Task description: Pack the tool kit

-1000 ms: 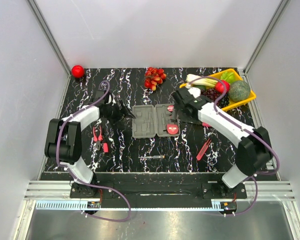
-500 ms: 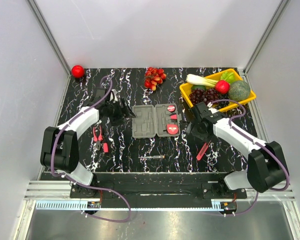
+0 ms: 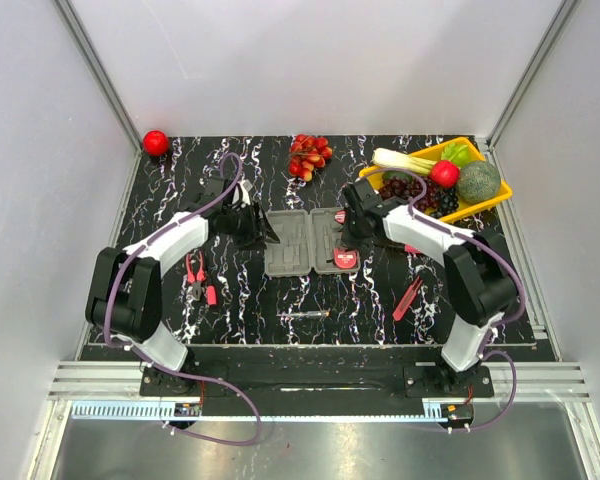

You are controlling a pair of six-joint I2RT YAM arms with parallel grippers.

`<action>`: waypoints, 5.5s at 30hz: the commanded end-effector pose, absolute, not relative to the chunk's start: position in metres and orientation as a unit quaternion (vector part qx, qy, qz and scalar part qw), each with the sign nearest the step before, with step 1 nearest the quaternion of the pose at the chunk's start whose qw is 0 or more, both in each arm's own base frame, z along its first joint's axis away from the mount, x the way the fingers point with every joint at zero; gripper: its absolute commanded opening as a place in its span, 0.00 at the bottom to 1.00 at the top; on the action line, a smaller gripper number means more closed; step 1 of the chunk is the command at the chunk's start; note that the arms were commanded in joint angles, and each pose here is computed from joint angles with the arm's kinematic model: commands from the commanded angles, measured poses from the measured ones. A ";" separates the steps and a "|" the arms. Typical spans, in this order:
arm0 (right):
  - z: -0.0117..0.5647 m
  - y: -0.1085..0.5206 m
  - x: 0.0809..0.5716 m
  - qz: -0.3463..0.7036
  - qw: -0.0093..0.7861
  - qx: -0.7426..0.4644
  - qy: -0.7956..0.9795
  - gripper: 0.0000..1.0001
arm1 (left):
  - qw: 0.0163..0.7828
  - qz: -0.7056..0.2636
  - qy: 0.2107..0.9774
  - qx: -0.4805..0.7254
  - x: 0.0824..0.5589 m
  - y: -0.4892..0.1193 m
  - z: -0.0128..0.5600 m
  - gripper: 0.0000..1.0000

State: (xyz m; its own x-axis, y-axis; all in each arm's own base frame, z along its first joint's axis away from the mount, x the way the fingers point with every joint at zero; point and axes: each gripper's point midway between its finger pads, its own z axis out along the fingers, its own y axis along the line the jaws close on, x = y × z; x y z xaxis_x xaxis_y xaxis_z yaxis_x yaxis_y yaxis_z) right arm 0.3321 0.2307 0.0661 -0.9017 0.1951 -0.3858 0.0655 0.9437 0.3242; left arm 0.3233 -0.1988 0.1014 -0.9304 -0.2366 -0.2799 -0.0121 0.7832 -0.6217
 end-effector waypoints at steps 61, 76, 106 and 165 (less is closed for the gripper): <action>0.208 0.113 0.278 0.106 0.340 0.249 0.901 0.60 | 0.191 -0.071 0.865 0.459 0.193 -0.291 0.034 0.79; 0.207 0.104 0.278 0.089 0.347 0.236 0.903 0.61 | 0.182 -0.087 0.863 0.464 0.186 -0.315 0.023 0.10; 0.191 0.109 0.292 0.091 0.333 0.242 0.907 0.62 | 0.219 -0.305 0.926 -0.031 0.400 -0.362 0.149 0.00; 0.165 0.136 0.313 0.114 0.281 0.186 0.934 0.63 | 0.298 -0.227 0.922 -0.099 0.441 -0.343 0.106 0.54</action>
